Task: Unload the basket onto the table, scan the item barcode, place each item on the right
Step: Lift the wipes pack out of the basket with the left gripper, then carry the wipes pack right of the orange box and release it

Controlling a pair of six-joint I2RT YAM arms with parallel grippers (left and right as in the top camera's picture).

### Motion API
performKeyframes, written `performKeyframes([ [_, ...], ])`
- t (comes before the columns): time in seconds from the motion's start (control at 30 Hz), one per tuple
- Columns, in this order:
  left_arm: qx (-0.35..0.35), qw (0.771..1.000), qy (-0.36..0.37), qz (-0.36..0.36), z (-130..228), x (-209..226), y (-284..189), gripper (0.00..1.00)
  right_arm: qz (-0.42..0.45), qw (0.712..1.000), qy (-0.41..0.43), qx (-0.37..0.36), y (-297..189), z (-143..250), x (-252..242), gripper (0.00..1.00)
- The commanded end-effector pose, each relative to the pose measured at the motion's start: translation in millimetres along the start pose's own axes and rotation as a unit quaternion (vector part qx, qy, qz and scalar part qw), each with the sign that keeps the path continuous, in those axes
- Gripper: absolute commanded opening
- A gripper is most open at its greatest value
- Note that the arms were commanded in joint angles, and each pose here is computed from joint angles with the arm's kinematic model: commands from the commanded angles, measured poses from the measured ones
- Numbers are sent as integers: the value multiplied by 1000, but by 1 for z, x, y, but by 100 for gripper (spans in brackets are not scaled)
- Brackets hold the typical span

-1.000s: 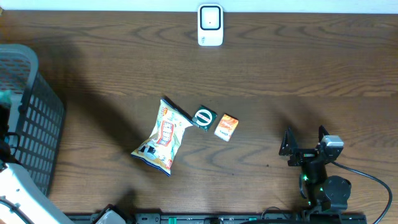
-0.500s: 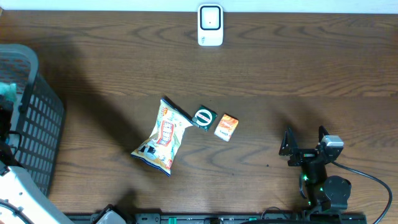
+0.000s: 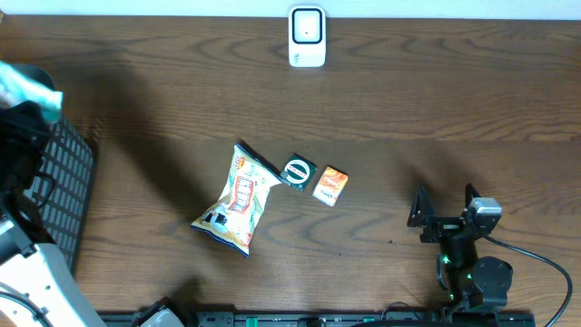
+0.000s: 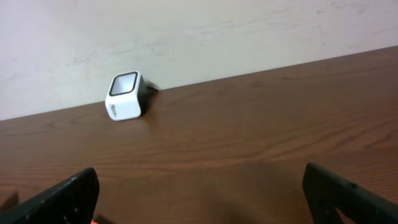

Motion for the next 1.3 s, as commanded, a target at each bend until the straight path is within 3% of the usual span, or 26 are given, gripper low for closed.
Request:
performKeyframes([
  [0.0, 3, 999, 17, 34, 2, -20, -2, 7, -5, 1000, -1, 4, 0, 2, 1, 99],
  [0.27, 35, 993, 70, 83, 21, -55, 6, 7, -5, 1000, -1, 4, 0, 2, 1, 99],
  [0.63, 59, 984, 144, 88, 53, -96, 13, 7, -4, 1000, -1, 4, 0, 2, 1, 99],
  [0.9, 98, 955, 251, 121, 98, -142, 22, 7, -5, 1000, -1, 4, 0, 2, 1, 99],
  [1.1, 223, 904, 319, 178, 191, -189, 60, 7, -5, 1000, -1, 4, 0, 2, 1, 99],
  [1.23, 281, 855, 368, 233, 277, -234, 77, 7, -5, 1000, -1, 4, 0, 2, 1, 99],
  [1.27, 297, 832, 390, 262, 322, -255, 81, 7, -5, 1000, -1, 4, 0, 2, 1, 99],
])
Point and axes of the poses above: each gripper's point midway between its finger pads, its own y axis out along the fingers, its own x axis along the line the jaws close on, z = x × y, the point moved 5 cm from there along -y, back along the fingers, and after that the axes turned 14 degrees about y, right-handed, at the moved point
